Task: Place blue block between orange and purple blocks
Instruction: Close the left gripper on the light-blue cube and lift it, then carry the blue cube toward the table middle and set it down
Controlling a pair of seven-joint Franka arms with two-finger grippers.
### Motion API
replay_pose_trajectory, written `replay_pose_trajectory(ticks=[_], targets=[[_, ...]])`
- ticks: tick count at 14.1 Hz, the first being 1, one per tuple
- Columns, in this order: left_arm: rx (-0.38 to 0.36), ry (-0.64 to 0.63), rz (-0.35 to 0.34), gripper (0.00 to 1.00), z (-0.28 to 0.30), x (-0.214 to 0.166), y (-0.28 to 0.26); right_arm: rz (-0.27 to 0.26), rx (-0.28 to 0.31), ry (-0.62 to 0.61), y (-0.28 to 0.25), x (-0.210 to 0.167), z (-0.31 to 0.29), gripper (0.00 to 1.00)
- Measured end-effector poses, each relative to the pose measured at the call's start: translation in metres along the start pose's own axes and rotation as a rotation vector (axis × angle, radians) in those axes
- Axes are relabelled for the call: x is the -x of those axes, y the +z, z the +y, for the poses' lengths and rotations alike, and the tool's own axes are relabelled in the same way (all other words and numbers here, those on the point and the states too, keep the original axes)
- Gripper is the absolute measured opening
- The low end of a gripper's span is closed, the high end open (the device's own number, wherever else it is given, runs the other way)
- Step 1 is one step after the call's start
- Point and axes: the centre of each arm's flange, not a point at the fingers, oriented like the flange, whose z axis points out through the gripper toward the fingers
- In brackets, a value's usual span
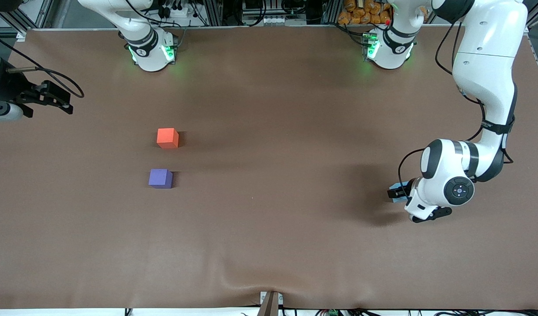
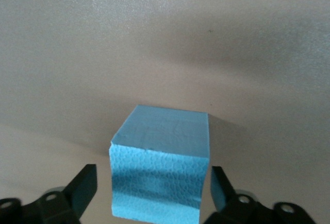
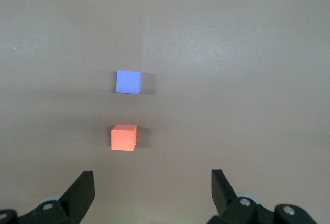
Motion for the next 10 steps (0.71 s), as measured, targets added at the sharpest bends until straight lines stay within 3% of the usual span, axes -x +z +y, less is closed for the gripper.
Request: replay_pose_trajectory(ticks=[3,4,7,10], targets=[[-0.004,0.026,0.010,0.62,0.004,0.000,-0.003,0.001,0.000,0.000,0.000,0.000,0.000,1.00],[-0.002,0.051,0.015,0.59,0.008,0.000,-0.005,0.001,0.000,0.000,0.000,0.000,0.000,1.00],[0.008,0.122,0.056,0.59,0.042,0.011,-0.030,0.013,-0.002,0.002,-0.002,-0.001,0.001,1.00],[0.005,0.200,0.101,0.59,0.123,0.060,-0.073,0.016,-0.002,0.000,-0.003,-0.001,0.000,1.00]])
